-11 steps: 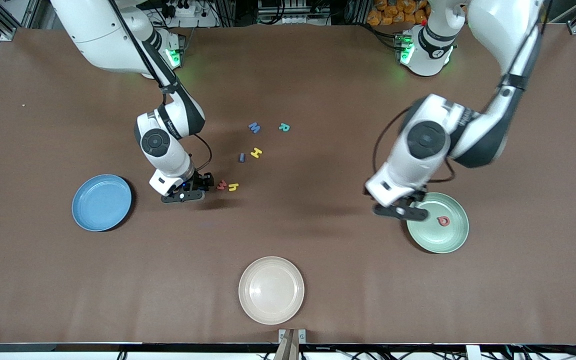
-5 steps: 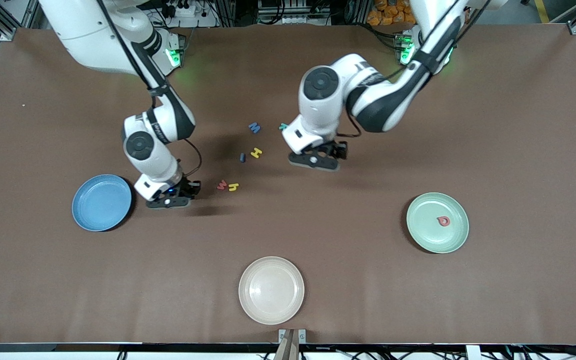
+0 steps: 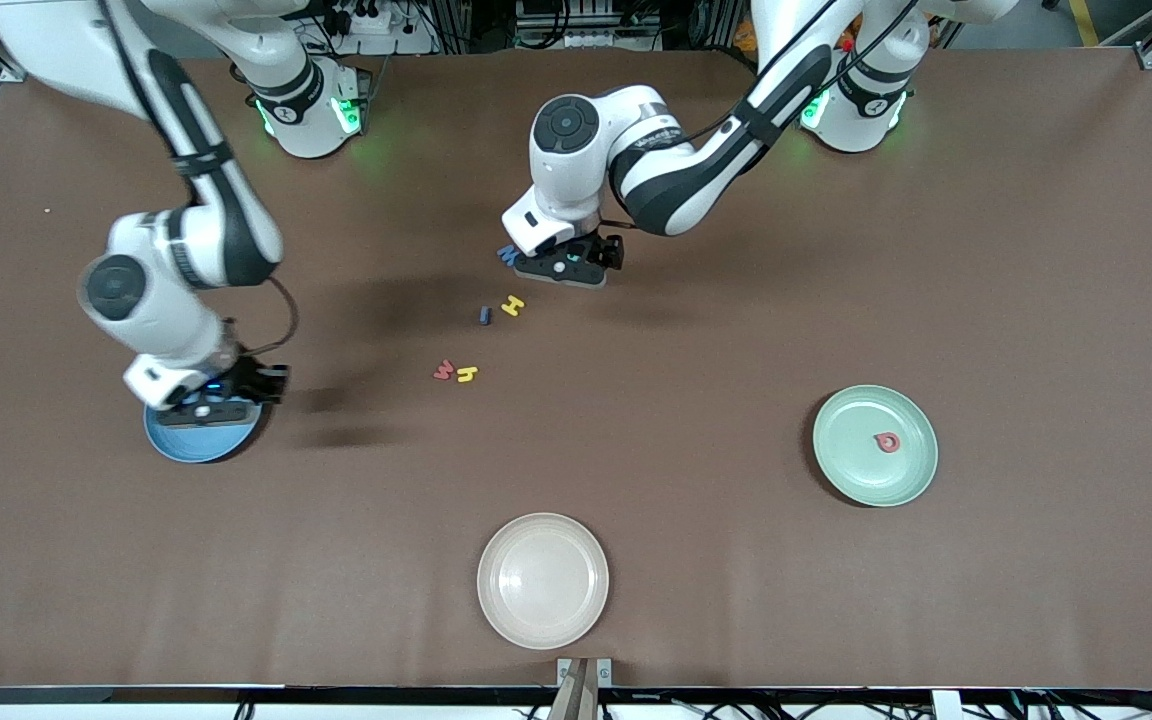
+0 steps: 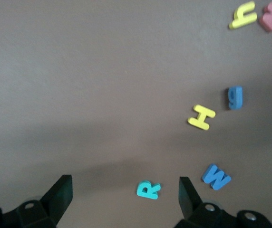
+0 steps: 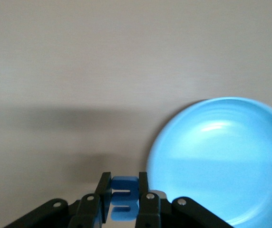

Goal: Sort upper and lower case letters into plates
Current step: 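Drop the blue m on the blue plate while the left gripper reaches letters, then grasp the teal R with the left gripper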

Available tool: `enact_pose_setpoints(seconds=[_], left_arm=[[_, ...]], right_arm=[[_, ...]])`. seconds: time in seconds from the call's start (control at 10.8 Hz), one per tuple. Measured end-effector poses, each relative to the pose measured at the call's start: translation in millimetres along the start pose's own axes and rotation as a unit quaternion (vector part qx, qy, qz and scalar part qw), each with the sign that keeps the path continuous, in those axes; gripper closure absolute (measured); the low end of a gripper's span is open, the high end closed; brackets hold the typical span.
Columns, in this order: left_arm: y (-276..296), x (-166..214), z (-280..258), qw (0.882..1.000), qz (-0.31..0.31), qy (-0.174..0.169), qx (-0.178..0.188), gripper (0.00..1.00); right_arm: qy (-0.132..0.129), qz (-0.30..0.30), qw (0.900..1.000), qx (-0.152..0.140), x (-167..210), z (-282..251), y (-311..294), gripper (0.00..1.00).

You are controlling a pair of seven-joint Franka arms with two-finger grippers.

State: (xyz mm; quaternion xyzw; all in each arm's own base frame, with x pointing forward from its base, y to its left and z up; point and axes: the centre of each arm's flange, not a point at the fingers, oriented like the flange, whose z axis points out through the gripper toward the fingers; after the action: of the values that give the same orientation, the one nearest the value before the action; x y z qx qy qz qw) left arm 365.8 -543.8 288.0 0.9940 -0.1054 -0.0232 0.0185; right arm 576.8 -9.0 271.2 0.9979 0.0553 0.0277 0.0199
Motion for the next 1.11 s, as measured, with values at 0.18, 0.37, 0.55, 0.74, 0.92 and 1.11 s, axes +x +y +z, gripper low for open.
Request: enact_pose_setpoints(seconds=[0.18, 0.37, 0.55, 0.74, 0.92, 1.11], left_arm=[[1.6, -23.0, 27.1, 1.000, 0.010, 0.004, -0.009, 0.03], [-0.6, -43.1, 51.9, 1.000, 0.010, 0.019, -0.006, 0.03], [1.0, -59.8, 72.5, 1.000, 0.015, 0.017, -0.002, 0.05], [10.3, -71.3, 84.5, 1.000, 0.019, 0.014, -0.011, 0.07], [15.6, -80.0, 96.1, 0.999, 0.024, 0.025, -0.006, 0.11], [15.2, -82.8, 108.5, 0.999, 0.030, 0.030, -0.003, 0.15]], right_arm=[[-0.024, -0.031, 0.999, 0.000, -10.9, -3.8, 74.7, 0.73], [-0.026, -0.038, 0.999, 0.001, -12.5, -6.9, 91.3, 0.66], [-0.029, -0.042, 0.999, 0.003, -11.7, -4.8, 85.9, 0.52], [-0.031, -0.043, 0.999, 0.004, -12.0, -3.1, 85.4, 0.28], [-0.031, -0.044, 0.999, 0.005, -11.5, -2.9, 83.5, 0.01], [-0.032, -0.045, 0.998, 0.005, -11.1, -2.5, 81.8, 0.00]])
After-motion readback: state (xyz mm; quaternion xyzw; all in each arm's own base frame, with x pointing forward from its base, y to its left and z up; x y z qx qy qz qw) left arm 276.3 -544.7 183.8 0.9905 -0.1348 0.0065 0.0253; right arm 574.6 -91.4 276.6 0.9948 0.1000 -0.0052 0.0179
